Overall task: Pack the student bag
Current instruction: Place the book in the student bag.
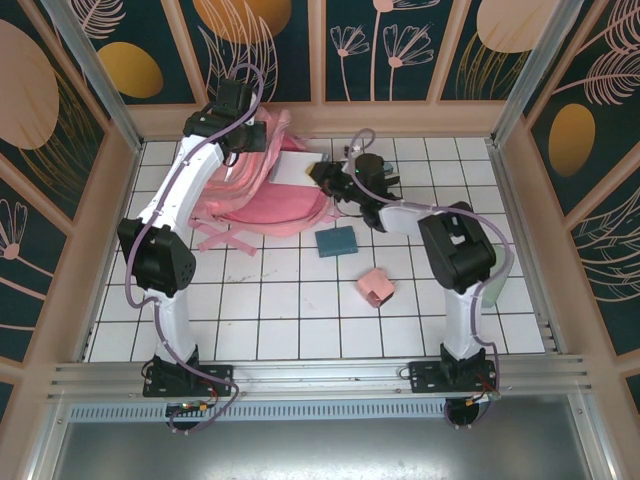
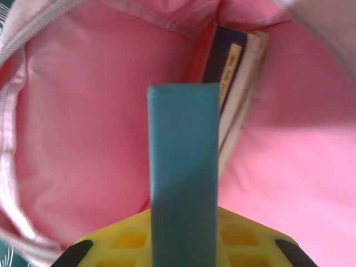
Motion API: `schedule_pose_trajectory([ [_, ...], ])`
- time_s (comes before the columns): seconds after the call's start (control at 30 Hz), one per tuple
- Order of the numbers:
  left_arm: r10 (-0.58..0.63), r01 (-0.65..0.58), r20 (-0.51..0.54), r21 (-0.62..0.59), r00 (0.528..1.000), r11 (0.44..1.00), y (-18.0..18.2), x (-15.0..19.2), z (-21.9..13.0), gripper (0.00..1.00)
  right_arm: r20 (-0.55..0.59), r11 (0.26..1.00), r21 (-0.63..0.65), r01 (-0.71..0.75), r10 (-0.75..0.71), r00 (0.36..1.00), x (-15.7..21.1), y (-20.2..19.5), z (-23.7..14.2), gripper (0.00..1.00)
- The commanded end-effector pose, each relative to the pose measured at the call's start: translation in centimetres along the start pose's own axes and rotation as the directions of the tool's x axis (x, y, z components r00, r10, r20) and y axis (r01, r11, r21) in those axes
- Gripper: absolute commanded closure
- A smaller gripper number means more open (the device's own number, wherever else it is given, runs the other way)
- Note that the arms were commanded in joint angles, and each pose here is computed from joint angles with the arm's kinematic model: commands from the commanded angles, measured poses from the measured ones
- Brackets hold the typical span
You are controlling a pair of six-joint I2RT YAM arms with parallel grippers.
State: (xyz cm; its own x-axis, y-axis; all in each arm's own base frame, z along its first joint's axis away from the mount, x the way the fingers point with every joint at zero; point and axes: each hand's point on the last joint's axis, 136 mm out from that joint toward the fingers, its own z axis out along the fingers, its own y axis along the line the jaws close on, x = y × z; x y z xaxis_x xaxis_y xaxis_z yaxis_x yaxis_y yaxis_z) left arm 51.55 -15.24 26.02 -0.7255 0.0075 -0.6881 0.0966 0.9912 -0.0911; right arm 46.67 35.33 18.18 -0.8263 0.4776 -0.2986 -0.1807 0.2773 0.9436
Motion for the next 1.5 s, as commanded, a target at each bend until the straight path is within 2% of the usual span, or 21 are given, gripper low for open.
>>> schedule_pose_trajectory([
  [0.0, -0.060, 0.030, 0.223, 0.133, 0.973, 0.991, -2.4, -6.2, -6.2, 1.00, 0.092, 0.994, -0.110, -0.021, 0.031, 0.995, -1.4, 2.7, 2.8, 1.00],
  [0.27, -0.091, 0.049, 0.224, 0.184, 0.970, 0.982, -3.2, -6.4, -6.8, 1.00, 0.195, 0.984, -0.134, -0.114, 0.139, 0.971, -1.9, 1.4, 10.1, 1.00],
  [0.47, -0.121, 0.063, 0.217, 0.258, 0.969, 0.964, -4.3, -6.5, -7.4, 1.00, 0.205, 0.982, -0.129, -0.141, 0.166, 0.965, -1.9, 0.8, 15.0, 1.00],
  [0.63, -0.126, 0.067, 0.219, 0.258, 0.967, 0.964, -4.3, -6.6, -7.4, 1.00, 0.207, 0.980, -0.094, -0.174, 0.190, 0.960, -2.2, -0.1, 17.8, 1.00],
  [0.67, -0.127, 0.069, 0.217, 0.258, 0.968, 0.964, -4.3, -6.5, -7.3, 1.00, 0.199, 0.981, -0.088, -0.173, 0.188, 0.962, -2.1, -0.2, 18.3, 0.97],
  [0.77, -0.126, 0.071, 0.213, 0.249, 0.969, 0.966, -4.1, -6.4, -7.1, 1.00, 0.159, 0.982, -0.073, -0.175, 0.184, 0.970, -2.0, -0.4, 18.3, 0.67],
  [0.87, -0.120, 0.069, 0.212, 0.232, 0.970, 0.970, -3.9, -6.2, -6.8, 1.00, 0.133, 0.986, -0.051, -0.156, 0.162, 0.978, -2.3, -0.1, 17.2, 0.52],
  [1.17, -0.099, 0.059, 0.210, 0.188, 0.973, 0.980, -3.2, -5.8, -5.8, 1.00, 0.050, 0.992, 0.093, -0.085, 0.081, 0.995, -3.2, 1.9, 14.0, 0.37],
  [1.47, -0.089, 0.053, 0.196, 0.184, 0.977, 0.982, -3.3, -5.5, -4.6, 1.00, -0.011, 0.980, 0.192, -0.050, 0.053, 0.999, -3.1, 1.5, 12.1, 0.35],
])
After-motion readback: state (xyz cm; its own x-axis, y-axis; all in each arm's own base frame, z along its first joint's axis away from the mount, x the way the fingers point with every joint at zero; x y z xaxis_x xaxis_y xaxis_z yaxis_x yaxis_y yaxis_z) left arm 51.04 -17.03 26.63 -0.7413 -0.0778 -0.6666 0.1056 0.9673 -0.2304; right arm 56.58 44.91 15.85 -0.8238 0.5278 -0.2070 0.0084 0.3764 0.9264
